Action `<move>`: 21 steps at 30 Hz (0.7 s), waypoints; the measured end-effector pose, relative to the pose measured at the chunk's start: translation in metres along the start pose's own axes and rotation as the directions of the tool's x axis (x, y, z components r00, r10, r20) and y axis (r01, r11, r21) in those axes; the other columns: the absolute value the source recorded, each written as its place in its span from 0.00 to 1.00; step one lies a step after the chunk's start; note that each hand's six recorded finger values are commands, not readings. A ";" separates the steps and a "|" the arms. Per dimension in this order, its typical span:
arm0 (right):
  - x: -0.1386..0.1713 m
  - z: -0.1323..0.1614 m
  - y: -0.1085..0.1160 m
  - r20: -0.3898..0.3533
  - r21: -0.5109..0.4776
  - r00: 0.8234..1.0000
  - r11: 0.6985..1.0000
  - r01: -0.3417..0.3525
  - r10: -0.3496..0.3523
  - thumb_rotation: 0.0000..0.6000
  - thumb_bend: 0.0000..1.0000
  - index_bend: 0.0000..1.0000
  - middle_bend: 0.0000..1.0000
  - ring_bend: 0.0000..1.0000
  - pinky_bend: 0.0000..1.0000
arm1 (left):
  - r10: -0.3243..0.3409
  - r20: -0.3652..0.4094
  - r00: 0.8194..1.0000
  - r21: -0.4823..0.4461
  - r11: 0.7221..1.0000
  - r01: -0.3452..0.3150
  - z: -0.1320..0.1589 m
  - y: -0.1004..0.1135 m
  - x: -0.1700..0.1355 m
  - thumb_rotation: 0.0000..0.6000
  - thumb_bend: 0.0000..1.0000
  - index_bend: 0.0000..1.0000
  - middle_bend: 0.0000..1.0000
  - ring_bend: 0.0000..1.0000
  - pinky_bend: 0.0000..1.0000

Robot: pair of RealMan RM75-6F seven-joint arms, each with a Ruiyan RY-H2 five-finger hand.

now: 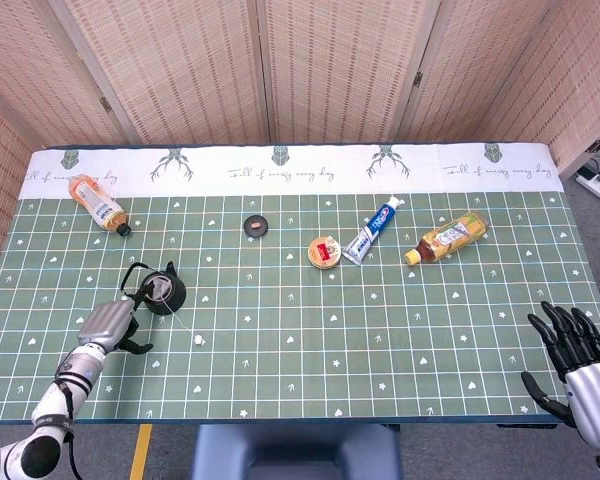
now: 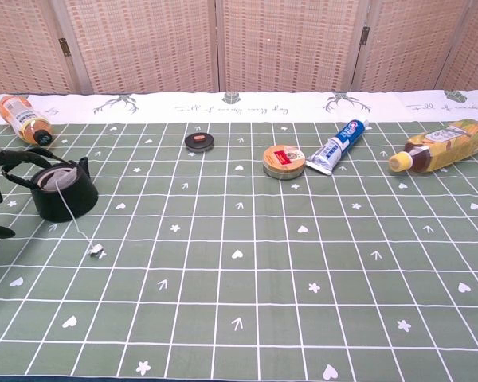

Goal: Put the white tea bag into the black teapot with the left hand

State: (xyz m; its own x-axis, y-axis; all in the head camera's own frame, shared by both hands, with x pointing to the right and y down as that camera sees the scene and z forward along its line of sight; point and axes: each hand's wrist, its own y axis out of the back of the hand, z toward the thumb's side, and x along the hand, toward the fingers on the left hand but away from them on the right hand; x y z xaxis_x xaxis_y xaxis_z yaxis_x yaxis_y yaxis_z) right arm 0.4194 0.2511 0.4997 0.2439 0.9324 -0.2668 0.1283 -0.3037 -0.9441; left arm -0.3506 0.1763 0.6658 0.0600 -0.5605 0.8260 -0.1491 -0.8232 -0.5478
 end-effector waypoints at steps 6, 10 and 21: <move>-0.001 0.001 -0.002 -0.001 0.004 1.000 1.000 -0.007 0.007 1.00 0.36 0.00 0.00 0.00 0.00 | -0.003 -0.008 1.000 0.018 1.000 0.003 0.003 -0.001 0.004 1.00 0.25 0.00 1.00 1.00 1.00; -0.002 0.001 -0.003 0.000 0.005 1.000 1.000 -0.014 0.014 1.00 0.36 0.00 0.00 0.00 0.00 | -0.008 -0.009 1.000 0.018 1.000 0.008 0.002 -0.004 0.005 1.00 0.25 0.01 1.00 1.00 1.00; -0.003 0.001 -0.004 0.001 0.007 1.000 1.000 -0.015 0.015 1.00 0.36 0.00 0.00 0.00 0.00 | -0.020 -0.019 1.000 0.014 1.000 0.020 -0.003 -0.012 0.013 1.00 0.25 0.02 1.00 1.00 1.00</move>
State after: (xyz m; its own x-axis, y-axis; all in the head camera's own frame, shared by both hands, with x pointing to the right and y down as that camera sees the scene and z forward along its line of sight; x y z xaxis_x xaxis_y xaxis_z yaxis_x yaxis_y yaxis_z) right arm 0.4172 0.2497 0.5038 0.2452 0.9280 -0.2806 0.1182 -0.3159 -0.9414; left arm -0.3508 0.1791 0.6840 0.0441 -0.5425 0.8389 -0.1338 -0.8354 -0.5331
